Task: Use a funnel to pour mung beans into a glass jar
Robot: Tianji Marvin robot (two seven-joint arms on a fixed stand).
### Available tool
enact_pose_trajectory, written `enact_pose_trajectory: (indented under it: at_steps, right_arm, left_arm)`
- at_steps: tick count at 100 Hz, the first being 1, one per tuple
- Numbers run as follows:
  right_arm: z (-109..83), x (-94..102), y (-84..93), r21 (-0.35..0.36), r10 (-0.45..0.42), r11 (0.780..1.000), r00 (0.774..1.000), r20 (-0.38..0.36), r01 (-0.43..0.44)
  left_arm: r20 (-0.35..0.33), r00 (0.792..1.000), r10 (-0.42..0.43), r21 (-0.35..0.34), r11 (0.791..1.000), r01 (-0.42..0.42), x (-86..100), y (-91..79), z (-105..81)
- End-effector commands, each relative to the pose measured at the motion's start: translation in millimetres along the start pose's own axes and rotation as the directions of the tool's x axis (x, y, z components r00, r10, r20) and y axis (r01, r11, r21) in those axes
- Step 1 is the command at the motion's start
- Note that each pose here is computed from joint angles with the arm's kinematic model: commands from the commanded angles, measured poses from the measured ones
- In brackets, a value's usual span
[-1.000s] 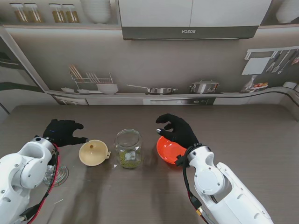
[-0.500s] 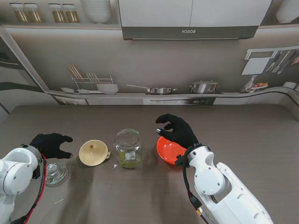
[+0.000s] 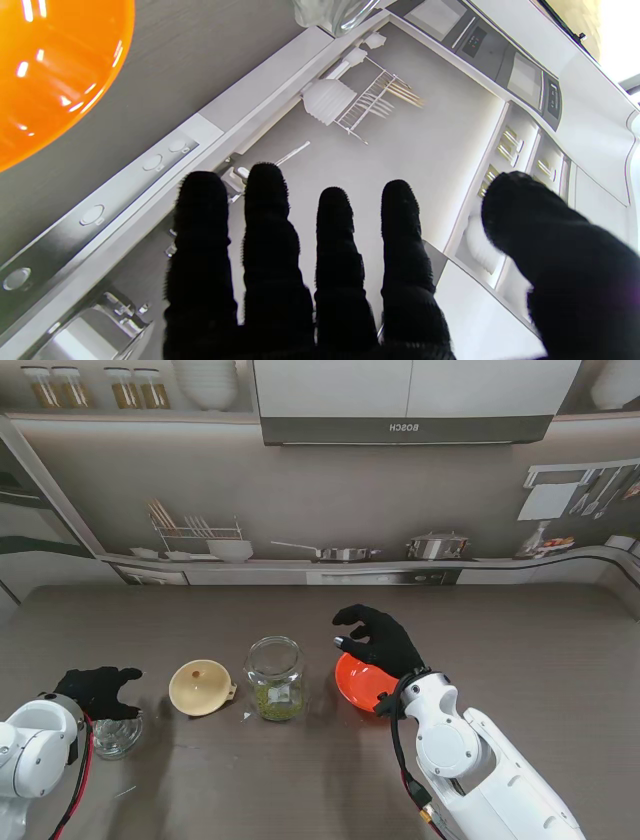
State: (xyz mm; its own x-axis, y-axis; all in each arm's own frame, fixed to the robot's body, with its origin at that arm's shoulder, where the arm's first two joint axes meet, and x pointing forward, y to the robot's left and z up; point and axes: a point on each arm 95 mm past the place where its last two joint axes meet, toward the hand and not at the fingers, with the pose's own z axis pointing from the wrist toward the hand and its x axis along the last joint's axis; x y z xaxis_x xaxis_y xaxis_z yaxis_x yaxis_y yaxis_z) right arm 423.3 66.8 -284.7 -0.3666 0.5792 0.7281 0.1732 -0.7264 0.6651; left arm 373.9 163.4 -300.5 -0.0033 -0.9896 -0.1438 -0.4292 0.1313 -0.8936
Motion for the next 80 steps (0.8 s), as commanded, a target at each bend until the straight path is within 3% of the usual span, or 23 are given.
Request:
enact_pose_trajectory:
  at_steps: [1,47,80]
  right_arm:
    - [-1.0,2.1,-4.2,0.021,0.006,1.0,1.0,-0.006,-0.006]
    - [-1.3,1.8,-4.8,0.027,0.01,1.0,1.0,-0.003,-0.01]
    - [-1.7,1.3,-5.1,0.033,0.015,0.999,1.0,-0.002,-0.015]
  left_arm:
    - [0.009,1.0,-0.004,-0.055,0.998,0.004,-0.5,13.6,-0.1]
    - [0.045,0.999,-0.013,-0.146,0.989,0.019,-2.0,30.7,6.8]
    - [0.062,0.998,-0.007,-0.149,0.989,0.016,-1.0,34.5,5.1]
